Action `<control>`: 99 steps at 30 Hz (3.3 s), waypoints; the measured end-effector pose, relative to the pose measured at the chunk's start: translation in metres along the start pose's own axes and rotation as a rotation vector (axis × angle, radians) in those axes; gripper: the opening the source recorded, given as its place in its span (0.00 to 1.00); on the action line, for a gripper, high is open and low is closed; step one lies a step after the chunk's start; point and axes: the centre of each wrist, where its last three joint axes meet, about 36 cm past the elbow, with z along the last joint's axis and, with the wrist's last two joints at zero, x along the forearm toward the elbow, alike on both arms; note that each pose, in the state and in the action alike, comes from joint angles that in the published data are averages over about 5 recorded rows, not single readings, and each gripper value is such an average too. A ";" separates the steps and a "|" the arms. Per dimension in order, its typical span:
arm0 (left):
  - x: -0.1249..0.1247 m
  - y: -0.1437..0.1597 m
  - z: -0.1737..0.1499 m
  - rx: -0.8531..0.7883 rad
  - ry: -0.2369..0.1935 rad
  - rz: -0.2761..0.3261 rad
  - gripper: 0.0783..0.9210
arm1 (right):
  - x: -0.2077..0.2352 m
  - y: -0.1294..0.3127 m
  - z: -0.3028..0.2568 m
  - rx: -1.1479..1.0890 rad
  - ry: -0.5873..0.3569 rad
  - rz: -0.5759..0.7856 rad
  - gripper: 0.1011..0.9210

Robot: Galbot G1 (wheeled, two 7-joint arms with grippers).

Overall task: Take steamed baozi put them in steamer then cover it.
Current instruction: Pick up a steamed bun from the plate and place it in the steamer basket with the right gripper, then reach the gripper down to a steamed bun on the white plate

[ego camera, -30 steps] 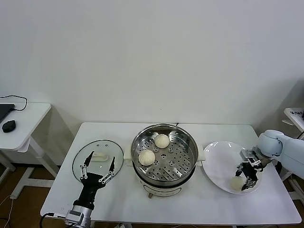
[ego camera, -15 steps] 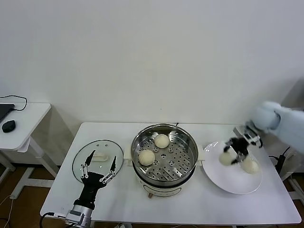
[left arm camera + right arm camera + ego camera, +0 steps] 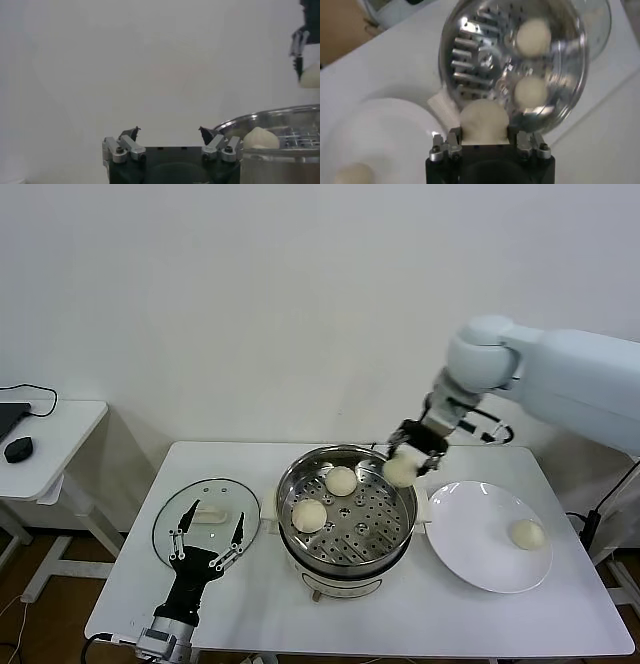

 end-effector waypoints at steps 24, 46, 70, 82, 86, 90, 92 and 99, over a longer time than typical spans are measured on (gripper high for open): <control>-0.001 0.006 0.004 0.008 0.005 -0.025 0.88 | -0.095 -0.053 -0.061 0.470 -0.102 -0.122 0.68; -0.002 0.007 0.008 0.014 0.008 -0.032 0.88 | -0.107 -0.062 -0.075 0.562 -0.103 -0.140 0.88; -0.005 0.001 0.001 0.020 0.008 -0.019 0.88 | -0.001 0.168 0.093 -0.626 0.025 0.014 0.88; -0.003 0.002 -0.001 0.016 0.006 -0.025 0.88 | -0.039 0.320 0.128 -1.077 0.065 -0.008 0.88; -0.002 0.002 -0.001 0.014 0.007 -0.024 0.88 | -0.059 0.348 0.130 -1.152 0.080 -0.016 0.88; 0.000 0.000 0.000 0.012 0.010 -0.023 0.88 | -0.079 0.368 0.131 -1.209 0.091 -0.024 0.88; 0.000 0.000 0.000 0.010 0.011 -0.024 0.88 | -0.089 0.374 0.131 -1.230 0.094 -0.030 0.88; 0.001 0.000 0.000 0.008 0.014 -0.026 0.88 | -0.119 0.389 0.132 -1.279 0.096 -0.056 0.88</control>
